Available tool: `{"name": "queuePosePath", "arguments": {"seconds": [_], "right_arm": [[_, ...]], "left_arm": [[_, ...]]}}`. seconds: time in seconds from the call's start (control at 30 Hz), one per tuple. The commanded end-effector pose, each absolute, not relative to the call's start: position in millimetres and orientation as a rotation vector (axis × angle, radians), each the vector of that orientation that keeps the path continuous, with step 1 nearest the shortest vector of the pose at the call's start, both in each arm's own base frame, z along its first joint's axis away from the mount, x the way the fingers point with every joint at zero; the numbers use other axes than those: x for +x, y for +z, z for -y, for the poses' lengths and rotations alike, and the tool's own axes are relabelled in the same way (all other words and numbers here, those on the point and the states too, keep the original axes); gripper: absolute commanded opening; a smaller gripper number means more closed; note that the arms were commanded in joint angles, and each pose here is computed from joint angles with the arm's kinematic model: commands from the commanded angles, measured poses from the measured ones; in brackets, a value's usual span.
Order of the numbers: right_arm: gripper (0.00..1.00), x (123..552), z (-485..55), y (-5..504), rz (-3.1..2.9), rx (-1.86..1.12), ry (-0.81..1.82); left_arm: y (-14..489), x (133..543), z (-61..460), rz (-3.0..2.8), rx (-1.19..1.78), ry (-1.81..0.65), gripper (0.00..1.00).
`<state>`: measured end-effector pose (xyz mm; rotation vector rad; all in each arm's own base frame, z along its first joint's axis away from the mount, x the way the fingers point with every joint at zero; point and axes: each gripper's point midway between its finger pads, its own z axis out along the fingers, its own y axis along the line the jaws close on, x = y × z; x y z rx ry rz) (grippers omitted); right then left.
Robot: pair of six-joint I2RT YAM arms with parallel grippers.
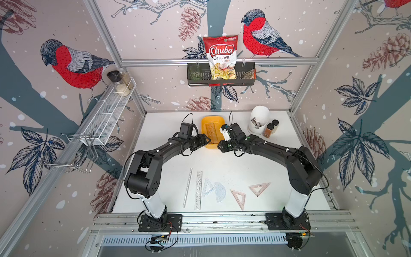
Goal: Put the scattered rulers into the storage box
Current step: Pick up the ruler from the center of the board.
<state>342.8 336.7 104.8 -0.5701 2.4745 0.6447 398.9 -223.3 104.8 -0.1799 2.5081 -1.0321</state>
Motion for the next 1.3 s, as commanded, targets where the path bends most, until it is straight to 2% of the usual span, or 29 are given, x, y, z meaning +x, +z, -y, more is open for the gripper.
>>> {"name": "queuePosePath", "arguments": {"seconds": [0.0,0.43,0.83,1.27], "right_arm": [[0.35,346,-341,110,-2.437,-0.545,0.677],[0.36,348,-333,96,-2.454,-0.526,0.696],[0.37,353,-339,91,-2.441,-0.531,0.722],[0.37,375,-328,84,-2.445,-0.500,0.674]], "left_arm": [[108,405,228,-2.489,-0.167,-1.029,0.70],[108,406,237,-2.478,-0.159,-1.056,0.70],[138,398,205,-2.416,-0.191,-0.955,0.72],[128,377,196,-2.438,-0.198,-0.938,0.72]]}}
